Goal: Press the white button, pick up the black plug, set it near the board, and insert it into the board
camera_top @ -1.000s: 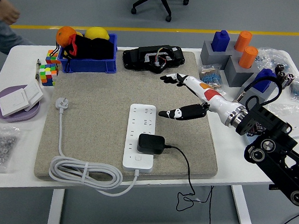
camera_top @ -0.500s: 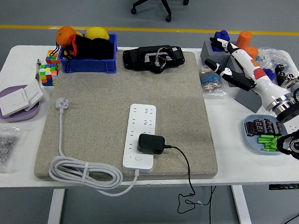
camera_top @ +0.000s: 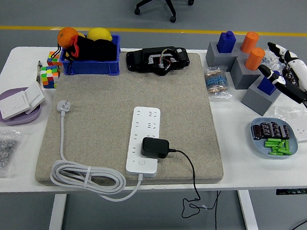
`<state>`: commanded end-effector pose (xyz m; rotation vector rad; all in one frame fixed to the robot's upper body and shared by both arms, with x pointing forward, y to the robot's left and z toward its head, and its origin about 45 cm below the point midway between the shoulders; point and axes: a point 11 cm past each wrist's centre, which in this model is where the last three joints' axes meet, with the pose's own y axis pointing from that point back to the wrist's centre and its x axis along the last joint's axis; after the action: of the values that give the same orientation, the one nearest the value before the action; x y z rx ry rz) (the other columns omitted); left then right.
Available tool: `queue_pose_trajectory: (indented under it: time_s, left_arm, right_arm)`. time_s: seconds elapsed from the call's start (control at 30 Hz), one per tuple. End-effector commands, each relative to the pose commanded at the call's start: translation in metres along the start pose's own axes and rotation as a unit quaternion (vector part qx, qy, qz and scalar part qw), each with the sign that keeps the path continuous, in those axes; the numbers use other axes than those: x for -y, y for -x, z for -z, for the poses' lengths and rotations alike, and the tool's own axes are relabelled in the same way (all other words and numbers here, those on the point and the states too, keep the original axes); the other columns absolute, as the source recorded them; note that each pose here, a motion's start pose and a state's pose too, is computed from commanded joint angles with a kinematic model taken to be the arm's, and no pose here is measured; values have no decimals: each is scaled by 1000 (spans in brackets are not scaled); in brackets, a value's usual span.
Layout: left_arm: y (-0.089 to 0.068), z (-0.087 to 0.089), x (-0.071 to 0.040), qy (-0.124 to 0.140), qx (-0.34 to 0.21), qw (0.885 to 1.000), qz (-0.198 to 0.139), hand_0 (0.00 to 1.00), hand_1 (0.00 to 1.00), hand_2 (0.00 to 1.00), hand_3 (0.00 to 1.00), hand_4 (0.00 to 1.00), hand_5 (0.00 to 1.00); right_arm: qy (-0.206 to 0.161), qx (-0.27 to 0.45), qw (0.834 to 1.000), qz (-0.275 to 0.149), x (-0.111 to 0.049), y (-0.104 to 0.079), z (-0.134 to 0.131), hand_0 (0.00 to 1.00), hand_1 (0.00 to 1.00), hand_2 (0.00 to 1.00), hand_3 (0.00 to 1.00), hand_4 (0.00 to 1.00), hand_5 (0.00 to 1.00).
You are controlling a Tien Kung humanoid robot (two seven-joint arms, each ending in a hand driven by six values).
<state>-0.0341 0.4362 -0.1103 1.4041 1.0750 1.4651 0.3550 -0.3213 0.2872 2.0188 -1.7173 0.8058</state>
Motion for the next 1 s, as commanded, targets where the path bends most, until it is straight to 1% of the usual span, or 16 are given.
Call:
queue_pose_trajectory:
  time_s: [0.13,0.17,0.33,0.4,0.73,0.77,0.93,0.97,1.0]
  left_arm:
    - [-2,0,0,-2,0,1000,-3,810,780,734,785,590,526]
    - [-3,0,0,-3,1,1000,-3,810,780,734,784,590,529]
    - [-3,-5,0,-2,6,1000,-3,810,780,734,784,590,529]
    - [-4,-7,0,-1,7,1000,-4,810,780,734,785,589,526]
    - [-13,-18,-1,2,7,1000,-13,810,780,735,783,590,529]
    - [-13,-18,-1,1,7,1000,-13,810,780,734,784,590,529]
    - [-12,-21,-1,3,5,1000,-12,810,780,734,784,590,529]
    - [-11,-22,-1,4,6,1000,-11,810,780,735,783,590,530]
    - [-10,-23,-1,5,6,1000,-11,810,780,735,783,590,530]
  right_arm:
    - [7,8,1000,-22,-7,-11,-4,994,914,879,892,998,998]
    - [8,8,1000,-27,-8,-13,-4,979,896,854,871,998,998]
    - [5,2,999,-44,-10,-23,-1,979,896,854,871,998,998]
    - [4,0,999,-48,-11,-26,0,974,889,843,852,998,998]
    - [3,-8,998,-59,-10,-31,2,971,886,839,847,998,981]
    - [3,-9,998,-60,-10,-31,3,973,887,845,850,998,960]
    - [5,-11,998,-61,-11,-32,3,973,887,845,850,998,960]
    - [5,-11,998,-63,-11,-33,4,973,885,843,847,998,927]
    - [4,-11,998,-64,-11,-34,4,973,885,843,847,998,927]
